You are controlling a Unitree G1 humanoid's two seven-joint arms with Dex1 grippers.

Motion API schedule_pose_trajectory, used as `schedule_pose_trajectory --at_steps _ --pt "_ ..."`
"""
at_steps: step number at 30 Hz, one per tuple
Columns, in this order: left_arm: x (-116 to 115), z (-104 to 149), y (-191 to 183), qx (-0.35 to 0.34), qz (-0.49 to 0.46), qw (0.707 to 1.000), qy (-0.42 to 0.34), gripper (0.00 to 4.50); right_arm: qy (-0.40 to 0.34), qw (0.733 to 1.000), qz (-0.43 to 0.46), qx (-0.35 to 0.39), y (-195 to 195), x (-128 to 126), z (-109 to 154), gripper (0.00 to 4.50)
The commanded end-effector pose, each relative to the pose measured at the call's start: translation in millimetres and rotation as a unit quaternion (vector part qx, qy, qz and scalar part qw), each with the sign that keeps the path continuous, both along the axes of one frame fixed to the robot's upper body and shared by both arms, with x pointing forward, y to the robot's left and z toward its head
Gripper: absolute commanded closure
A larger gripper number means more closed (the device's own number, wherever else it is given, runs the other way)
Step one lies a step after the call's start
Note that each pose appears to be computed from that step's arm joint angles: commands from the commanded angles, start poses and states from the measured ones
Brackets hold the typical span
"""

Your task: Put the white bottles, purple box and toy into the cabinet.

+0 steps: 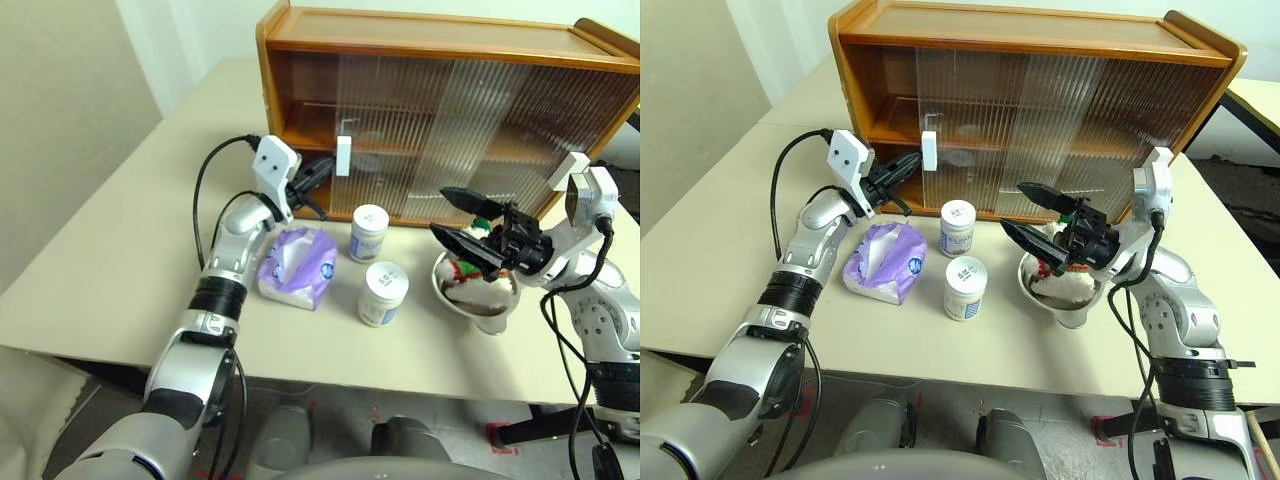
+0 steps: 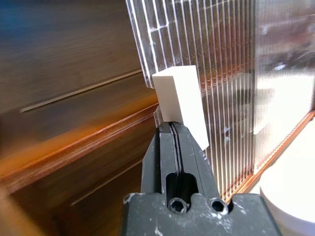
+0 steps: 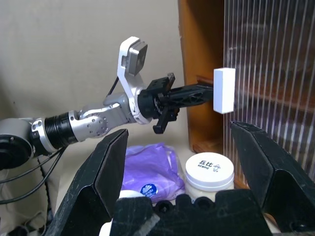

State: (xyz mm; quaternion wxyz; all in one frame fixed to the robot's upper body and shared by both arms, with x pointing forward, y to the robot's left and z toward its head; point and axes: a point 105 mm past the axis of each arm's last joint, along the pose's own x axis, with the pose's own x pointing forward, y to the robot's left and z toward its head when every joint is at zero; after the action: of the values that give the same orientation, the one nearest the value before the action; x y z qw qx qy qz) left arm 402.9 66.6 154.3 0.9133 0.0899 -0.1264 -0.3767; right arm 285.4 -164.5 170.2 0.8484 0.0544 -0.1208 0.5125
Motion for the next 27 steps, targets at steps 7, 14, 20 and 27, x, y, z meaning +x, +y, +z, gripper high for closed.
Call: schedule_pose_trajectory --at_steps 7,14,20,27 --pt "2 2 -40 0.014 -0.059 0.998 0.000 4.46 -0.015 0.997 -0.080 0.004 -15 0 -11 0.00" --pt "2 3 -54 0.018 -0.083 0.996 0.001 4.46 -0.023 0.993 -0.114 -0.004 -21 -1 -20 0.00" --pt "2 4 -65 0.023 -0.099 0.995 0.001 4.46 -0.020 0.993 -0.119 -0.002 -24 -4 -25 0.00" --pt "2 10 -59 0.018 -0.096 0.995 -0.014 4.46 -0.018 0.994 -0.105 0.001 -22 -5 -27 0.00"
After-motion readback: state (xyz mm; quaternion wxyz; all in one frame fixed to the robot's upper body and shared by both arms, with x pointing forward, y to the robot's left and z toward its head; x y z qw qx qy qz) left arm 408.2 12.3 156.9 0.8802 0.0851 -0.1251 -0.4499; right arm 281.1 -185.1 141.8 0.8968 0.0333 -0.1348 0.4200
